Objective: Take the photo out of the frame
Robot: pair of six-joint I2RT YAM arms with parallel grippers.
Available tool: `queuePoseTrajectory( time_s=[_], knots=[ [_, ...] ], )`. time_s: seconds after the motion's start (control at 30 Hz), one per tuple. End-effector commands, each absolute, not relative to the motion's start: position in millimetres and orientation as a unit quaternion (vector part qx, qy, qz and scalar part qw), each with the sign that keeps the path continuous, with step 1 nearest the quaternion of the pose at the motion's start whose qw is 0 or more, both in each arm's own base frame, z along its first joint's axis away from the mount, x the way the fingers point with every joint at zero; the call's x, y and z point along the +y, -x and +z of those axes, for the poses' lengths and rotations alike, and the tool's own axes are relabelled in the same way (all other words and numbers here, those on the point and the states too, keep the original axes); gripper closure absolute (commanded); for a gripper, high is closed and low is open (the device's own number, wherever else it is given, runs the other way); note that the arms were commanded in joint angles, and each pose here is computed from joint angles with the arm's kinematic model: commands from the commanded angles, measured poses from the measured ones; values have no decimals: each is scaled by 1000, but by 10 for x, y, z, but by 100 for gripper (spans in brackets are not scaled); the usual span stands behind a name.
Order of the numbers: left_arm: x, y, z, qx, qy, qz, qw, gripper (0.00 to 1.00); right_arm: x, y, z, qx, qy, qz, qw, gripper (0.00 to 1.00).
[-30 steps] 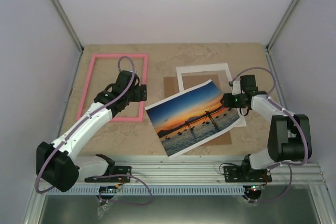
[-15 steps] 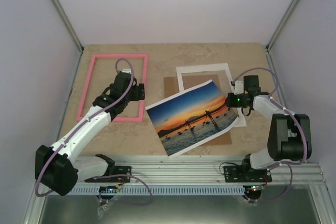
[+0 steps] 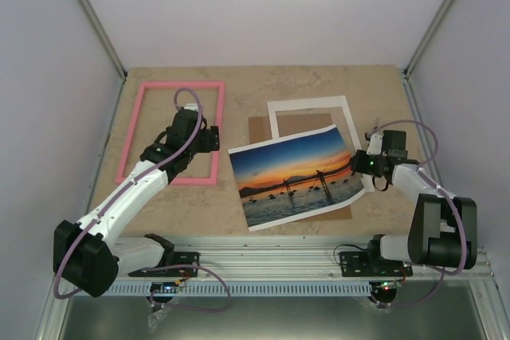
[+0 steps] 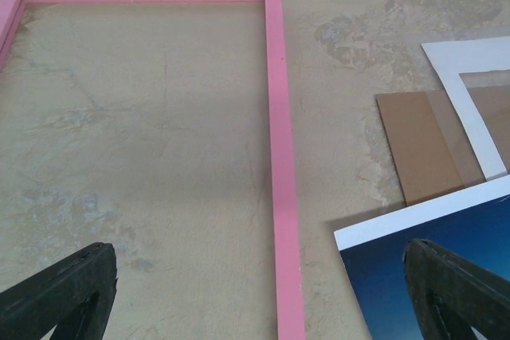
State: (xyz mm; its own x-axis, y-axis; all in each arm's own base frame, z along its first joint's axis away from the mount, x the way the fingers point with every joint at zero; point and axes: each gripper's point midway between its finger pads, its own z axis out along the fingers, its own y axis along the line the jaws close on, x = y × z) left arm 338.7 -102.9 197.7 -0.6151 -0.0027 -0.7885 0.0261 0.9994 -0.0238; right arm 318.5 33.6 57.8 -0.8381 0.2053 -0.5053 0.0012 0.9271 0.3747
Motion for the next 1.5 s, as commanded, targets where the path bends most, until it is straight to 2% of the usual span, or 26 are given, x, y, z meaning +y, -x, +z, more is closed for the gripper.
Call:
queuePoseTrajectory(
  time_s=[0.0, 0.2, 0.3, 0.63, 0.73, 0.87, 0.97, 1.1, 1.27, 1.47],
  knots=[
    [-1003, -3401, 2069, 891, 3, -24, 454, 0, 390, -3168, 636, 924, -94, 220, 297, 100],
    [-1012, -3388, 2091, 889, 13, -37, 456, 0, 415, -3057, 624, 912, -128, 238, 308, 99],
    [-1039, -3371, 2104, 888, 19, -52, 457, 0, 426, -2991, 621, 912, -131, 240, 305, 96],
    [-1024, -3232, 2491, 861, 67, -111, 492, 0, 423, -2827, 814, 903, -144, 242, 324, 69],
    [-960, -3163, 2705, 842, 90, -127, 516, 0, 372, -2804, 972, 899, -145, 228, 344, 56],
    [-793, -3039, 3052, 811, 114, -127, 560, 0, 274, -2837, 1600, 867, -134, 207, 434, 38],
    [-632, -2903, 3395, 780, 128, -121, 601, 0, 183, -2818, 2272, 825, -111, 179, 524, 20],
    [-366, -2644, 3955, 722, 149, -112, 667, 0, 25, -2672, 3102, 766, -92, 121, 624, 4],
    [-59, -2273, 4494, 642, 173, -105, 740, 0, -103, -2435, 3743, 710, -77, 62, 697, 2],
    [227, -1942, 4721, 581, 205, -90, 782, 0, -185, -2224, 4092, 663, -72, 22, 745, 2]
  ],
)
